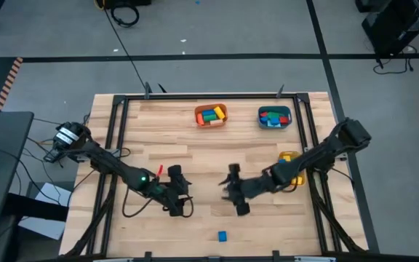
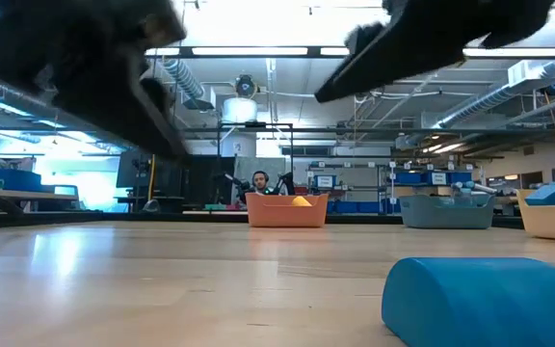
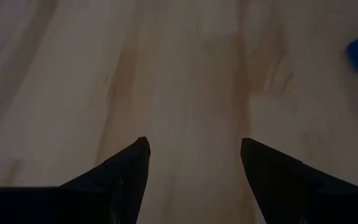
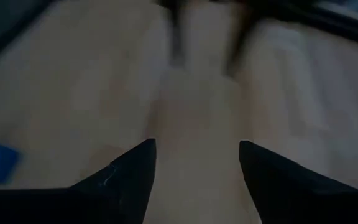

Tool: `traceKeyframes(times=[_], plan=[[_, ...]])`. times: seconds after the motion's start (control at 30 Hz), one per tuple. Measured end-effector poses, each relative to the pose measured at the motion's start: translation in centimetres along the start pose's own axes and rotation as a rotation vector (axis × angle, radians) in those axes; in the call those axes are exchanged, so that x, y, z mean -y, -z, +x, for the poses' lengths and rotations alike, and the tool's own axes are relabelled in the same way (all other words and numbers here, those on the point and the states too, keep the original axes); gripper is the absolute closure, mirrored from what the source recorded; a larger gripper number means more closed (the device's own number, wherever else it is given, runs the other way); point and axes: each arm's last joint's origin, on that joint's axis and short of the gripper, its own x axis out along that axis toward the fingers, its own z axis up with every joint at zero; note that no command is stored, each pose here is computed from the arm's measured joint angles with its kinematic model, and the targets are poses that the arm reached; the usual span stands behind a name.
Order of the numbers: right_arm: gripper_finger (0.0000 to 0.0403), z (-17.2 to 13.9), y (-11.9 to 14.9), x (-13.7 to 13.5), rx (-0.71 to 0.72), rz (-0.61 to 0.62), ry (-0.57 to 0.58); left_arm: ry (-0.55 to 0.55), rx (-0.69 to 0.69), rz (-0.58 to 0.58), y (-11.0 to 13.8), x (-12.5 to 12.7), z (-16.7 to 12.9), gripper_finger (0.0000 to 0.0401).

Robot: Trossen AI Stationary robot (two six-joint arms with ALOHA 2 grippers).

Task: Sort blocks by size
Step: Put the blue half circle block into the blue bin

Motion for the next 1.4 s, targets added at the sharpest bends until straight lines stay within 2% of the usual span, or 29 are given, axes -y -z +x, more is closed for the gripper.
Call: traceKeyframes(times=[0.07, 0.13, 0.3, 0.4, 0.6, 0.8, 0.97, 1.1, 1.4], plan=[[0.0153, 0.2, -1.1, -1.3, -0.045, -0.059, -0.063, -0.001, -0.022, -0.003, 1.1, -0.2, -0.2, 0.014], [0.0149, 0.3, -2.3, -2.5, -0.086, -0.131, -0.104, 0.026, 0.012, -0.029, 1.6, 0.0, -0.4, 0.014], [0.0144, 0.5, -4.3, -5.6, -0.206, -0.394, -0.183, 0.071, 0.079, -0.063, 3.1, 0.0, -0.4, 0.014], [0.0144, 1.2, -4.6, -7.4, -0.271, -0.543, -0.23, 0.09, 0.118, -0.092, 3.0, 0.0, -0.4, 0.014], [0.0148, 3.9, -4.3, -11.1, -0.289, -0.79, -0.359, 0.113, 0.16, -0.125, 2.6, 0.2, -0.5, 0.014], [0.0146, 6.1, -4.0, -13.2, -0.389, -0.841, -0.433, 0.165, 0.168, -0.13, 2.4, 0.5, -0.6, 0.014], [0.0145, 7.1, -5.1, -14.0, -0.405, -0.893, -0.473, 0.199, 0.164, -0.129, 2.4, 0.8, -0.7, 0.014], [0.0147, 7.6, -4.8, -14.4, -0.469, -0.928, -0.542, 0.205, 0.168, -0.126, 2.4, 0.9, -0.8, 0.014], [0.0149, 7.9, -4.9, -14.6, -0.428, -1.018, -0.61, 0.205, 0.168, -0.124, 2.4, 0.9, -0.8, 0.014]])
